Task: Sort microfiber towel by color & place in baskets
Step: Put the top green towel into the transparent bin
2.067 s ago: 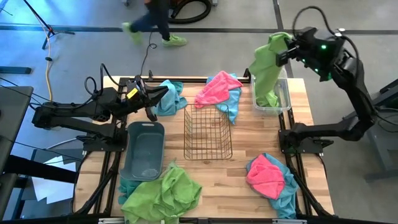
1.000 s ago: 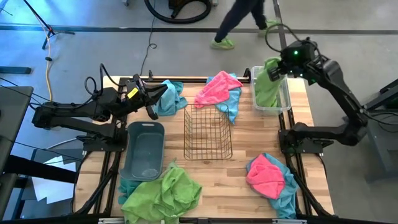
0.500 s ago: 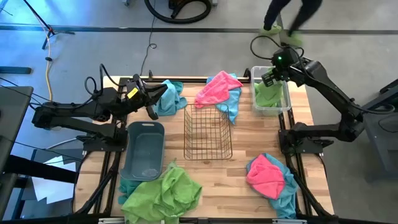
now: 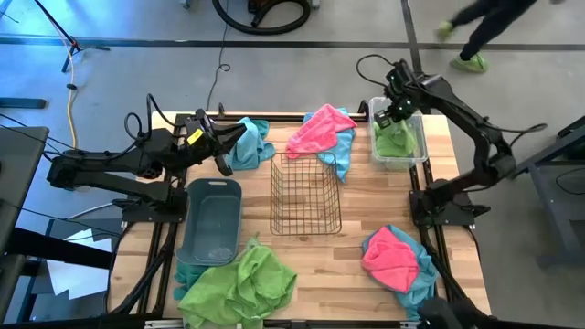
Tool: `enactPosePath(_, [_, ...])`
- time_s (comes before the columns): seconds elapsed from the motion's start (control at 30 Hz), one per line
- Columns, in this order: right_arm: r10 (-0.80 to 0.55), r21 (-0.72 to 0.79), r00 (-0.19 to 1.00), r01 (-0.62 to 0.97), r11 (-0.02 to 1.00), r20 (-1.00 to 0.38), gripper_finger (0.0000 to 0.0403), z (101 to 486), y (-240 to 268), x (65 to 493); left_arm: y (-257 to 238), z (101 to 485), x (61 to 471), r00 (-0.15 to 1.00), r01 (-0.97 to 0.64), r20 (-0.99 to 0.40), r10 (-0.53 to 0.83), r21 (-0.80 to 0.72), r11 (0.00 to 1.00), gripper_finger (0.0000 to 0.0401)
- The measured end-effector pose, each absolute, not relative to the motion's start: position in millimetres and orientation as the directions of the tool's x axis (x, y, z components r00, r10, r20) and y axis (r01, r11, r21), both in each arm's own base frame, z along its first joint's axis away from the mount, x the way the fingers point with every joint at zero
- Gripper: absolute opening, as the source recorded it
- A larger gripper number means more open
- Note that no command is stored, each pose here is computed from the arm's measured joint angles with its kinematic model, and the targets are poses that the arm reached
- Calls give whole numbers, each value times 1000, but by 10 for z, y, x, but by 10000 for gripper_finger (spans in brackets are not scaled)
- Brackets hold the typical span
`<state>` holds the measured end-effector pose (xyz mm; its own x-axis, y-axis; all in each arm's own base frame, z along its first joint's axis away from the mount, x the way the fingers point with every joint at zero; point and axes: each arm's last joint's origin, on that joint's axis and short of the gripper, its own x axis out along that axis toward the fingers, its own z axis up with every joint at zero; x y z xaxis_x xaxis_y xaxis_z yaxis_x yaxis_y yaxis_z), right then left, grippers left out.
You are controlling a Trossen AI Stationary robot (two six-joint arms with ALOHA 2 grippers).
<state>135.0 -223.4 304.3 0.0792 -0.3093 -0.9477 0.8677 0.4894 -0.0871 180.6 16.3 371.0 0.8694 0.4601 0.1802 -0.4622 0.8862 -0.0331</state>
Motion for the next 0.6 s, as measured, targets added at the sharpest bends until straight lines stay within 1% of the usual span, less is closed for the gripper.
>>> enactPosePath(0.1, [-228, -71, 72, 824, 562, -971, 0, 2944, -2273, 1348, 163, 3710, 1806, 869, -462, 180, 460, -33, 886, 26])
enactPosePath(0.2, [-155, -77, 33, 754, 653, -987, 0, 2863, -2281, 1339, 163, 3710, 1805, 869, -462, 181, 460, -34, 886, 26])
enactPosePath(0.33, [-88, -71, -7, 649, 757, -996, 0, 2761, -2285, 1341, 163, 3710, 1805, 869, -462, 181, 460, -34, 886, 26])
enactPosePath(0.6, [25, -21, -72, 569, 822, -997, 0, 2410, -2264, 1329, 163, 3710, 1805, 869, -462, 180, 460, -34, 886, 26])
